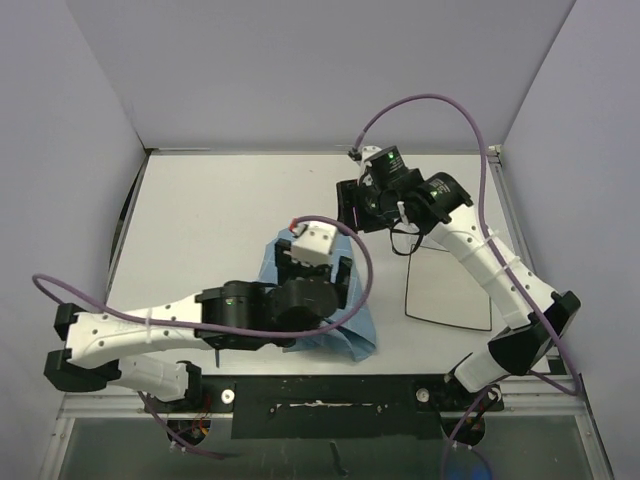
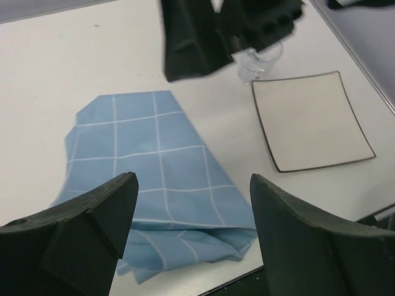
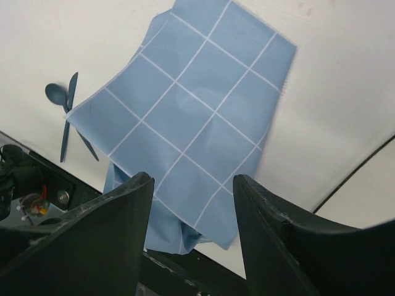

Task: Set the dinner table for one person
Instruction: Flatten out the napkin at the center of the board.

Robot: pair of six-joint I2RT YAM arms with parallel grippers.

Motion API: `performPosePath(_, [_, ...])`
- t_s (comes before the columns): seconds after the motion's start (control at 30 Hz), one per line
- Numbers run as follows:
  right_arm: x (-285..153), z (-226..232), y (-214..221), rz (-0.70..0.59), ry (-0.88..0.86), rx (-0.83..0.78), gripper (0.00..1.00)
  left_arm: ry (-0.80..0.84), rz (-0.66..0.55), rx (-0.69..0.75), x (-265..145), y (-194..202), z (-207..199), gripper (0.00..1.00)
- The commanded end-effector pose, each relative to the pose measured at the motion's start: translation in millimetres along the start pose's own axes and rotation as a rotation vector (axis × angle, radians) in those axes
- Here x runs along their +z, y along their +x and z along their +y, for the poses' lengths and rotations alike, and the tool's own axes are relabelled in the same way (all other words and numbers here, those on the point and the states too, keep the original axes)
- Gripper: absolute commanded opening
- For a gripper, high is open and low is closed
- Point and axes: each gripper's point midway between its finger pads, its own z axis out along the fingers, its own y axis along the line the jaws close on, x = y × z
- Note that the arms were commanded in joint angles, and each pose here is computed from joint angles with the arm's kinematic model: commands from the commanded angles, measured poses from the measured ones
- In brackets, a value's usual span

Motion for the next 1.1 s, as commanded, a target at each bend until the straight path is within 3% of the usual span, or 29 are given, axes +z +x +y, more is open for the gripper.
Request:
performPosePath(0.0, [4.4, 32.2, 10.8, 0.000, -0.094, -0.020, 0.56, -0.159, 0.002, -0.063, -7.9, 4.5, 74.1, 0.72])
performPosePath(0.33, [19.0, 65.3, 38.1, 0.044, -0.151, -0.057, 0.56, -0.318, 0.178, -0.224, 0.9, 99.4, 121.0, 0.73])
performPosePath(0.57, [9.4, 65.3, 41.0, 0.033, -0.147, -0.069, 0.56, -0.352, 0.203, -0.338, 9.9, 130.1, 137.9, 0.73])
performPosePath(0.93, [12.9, 67.1, 34.0, 0.019, -0.141, -0.071, 0.56, -0.380, 0.135, -0.530, 27.1, 120.4, 160.8, 0.73])
performPosePath(1.07, [17.6, 69.8, 31.7, 0.025, -0.144, -0.073, 0.56, -0.411, 0.072, -0.694, 34.7, 113.1, 155.6, 0.71])
